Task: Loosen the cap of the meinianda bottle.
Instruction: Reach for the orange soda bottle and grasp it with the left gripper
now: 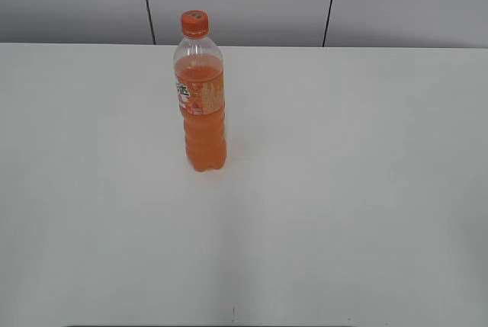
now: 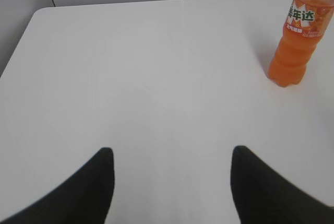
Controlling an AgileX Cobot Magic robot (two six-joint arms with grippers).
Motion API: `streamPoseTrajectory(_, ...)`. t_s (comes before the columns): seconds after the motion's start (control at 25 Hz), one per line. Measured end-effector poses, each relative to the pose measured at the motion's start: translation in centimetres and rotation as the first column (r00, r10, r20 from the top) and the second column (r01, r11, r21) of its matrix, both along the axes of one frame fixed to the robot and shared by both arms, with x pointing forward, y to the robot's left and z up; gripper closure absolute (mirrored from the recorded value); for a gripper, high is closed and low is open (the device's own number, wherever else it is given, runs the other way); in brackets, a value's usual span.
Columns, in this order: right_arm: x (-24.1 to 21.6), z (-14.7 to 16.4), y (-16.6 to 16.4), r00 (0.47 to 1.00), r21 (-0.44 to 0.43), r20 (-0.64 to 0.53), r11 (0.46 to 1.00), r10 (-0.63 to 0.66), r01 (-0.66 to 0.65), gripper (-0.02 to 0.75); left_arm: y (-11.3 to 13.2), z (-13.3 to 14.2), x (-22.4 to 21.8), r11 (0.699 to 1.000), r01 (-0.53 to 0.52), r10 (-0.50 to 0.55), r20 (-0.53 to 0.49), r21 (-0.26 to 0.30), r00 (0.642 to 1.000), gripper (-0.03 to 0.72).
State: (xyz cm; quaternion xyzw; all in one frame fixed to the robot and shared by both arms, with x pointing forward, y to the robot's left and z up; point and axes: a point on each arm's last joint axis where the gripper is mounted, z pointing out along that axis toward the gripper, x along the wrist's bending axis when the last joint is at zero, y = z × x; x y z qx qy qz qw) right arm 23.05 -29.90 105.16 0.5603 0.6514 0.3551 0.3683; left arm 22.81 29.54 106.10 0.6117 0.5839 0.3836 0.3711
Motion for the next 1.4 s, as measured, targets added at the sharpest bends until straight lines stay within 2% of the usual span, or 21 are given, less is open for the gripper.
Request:
streamPoseTrajectory(0.6,0.0,0.0,0.0,1.0,0.0,0.0,1.0,0.0,0.0,0.15,0.0,0.0,0.0,1.0,0.0,0.0,-0.001,0.0,1.0,0.252)
streamPoseTrajectory(1.0,0.0,0.0,0.0,1.0,0.0,0.0,1.0,0.0,0.0,0.15,0.1,0.2,1.0,1.0,-0.001,0.001,-0.044,-0.003,0.999,0.252)
streamPoseTrajectory(1.08,0.0,0.0,0.0,1.0,0.0,0.0,1.0,0.0,0.0,0.15,0.1,0.7,1.2,1.0,-0.002,0.002,-0.013,-0.002,1.0,0.252)
streamPoseTrajectory(1.2,0.0,0.0,0.0,1.0,0.0,0.0,1.0,0.0,0.0,0.15,0.2,1.7,2.1,1.0,-0.005,0.004,0.092,0.011,0.996,0.252)
streamPoseTrajectory(1.4,0.0,0.0,0.0,1.0,0.0,0.0,1.0,0.0,0.0,0.15,0.5,3.0,4.7,1.0,-0.022,0.017,0.27,0.017,0.963,0.252)
